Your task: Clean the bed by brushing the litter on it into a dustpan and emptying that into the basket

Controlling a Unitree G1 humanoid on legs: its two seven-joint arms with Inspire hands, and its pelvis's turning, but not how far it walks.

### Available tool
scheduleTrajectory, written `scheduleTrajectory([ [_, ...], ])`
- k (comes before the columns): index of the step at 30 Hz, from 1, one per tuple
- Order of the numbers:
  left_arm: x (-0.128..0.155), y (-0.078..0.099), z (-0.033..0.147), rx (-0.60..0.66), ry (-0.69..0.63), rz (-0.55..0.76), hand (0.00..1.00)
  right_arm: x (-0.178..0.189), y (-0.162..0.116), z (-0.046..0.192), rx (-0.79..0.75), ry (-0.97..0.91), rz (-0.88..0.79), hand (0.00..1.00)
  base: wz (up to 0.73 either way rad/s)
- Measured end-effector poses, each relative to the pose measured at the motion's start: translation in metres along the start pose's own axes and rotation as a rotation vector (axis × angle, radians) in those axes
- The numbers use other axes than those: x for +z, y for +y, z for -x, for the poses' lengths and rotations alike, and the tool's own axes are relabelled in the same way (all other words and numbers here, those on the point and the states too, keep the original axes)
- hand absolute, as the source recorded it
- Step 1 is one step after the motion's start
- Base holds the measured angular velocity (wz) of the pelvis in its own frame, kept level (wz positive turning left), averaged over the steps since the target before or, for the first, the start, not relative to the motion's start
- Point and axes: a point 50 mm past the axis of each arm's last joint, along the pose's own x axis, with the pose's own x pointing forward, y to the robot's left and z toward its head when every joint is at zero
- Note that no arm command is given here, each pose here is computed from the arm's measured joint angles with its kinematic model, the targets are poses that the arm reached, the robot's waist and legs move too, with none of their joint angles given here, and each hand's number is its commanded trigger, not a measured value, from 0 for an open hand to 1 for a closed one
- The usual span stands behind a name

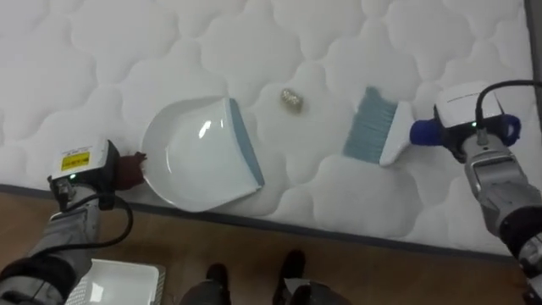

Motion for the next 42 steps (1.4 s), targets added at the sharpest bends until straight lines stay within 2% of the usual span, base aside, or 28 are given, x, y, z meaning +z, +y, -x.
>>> scheduleTrajectory([
  [15,-0.012,0.004,0.001,0.025,0.050,-0.028,1.00,0.017,-0.027,-0.005,0.023,-0.049,0.031,1.00,-0.01],
  [28,-0.016,0.004,0.002,0.026,0.062,-0.038,1.00,0.023,-0.029,-0.006,0.027,-0.075,0.067,1.00,0.02],
  [34,-0.021,-0.001,0.006,0.014,0.070,-0.044,1.00,0.022,-0.047,-0.013,-0.032,-0.090,0.118,1.00,0.00],
  [38,-0.021,-0.003,0.007,0.013,0.071,-0.045,1.00,0.021,-0.070,-0.018,-0.136,-0.089,0.118,1.00,0.03],
  [42,-0.021,-0.004,0.008,0.013,0.067,-0.047,1.00,0.045,-0.090,-0.015,-0.253,-0.161,0.093,1.00,0.03],
])
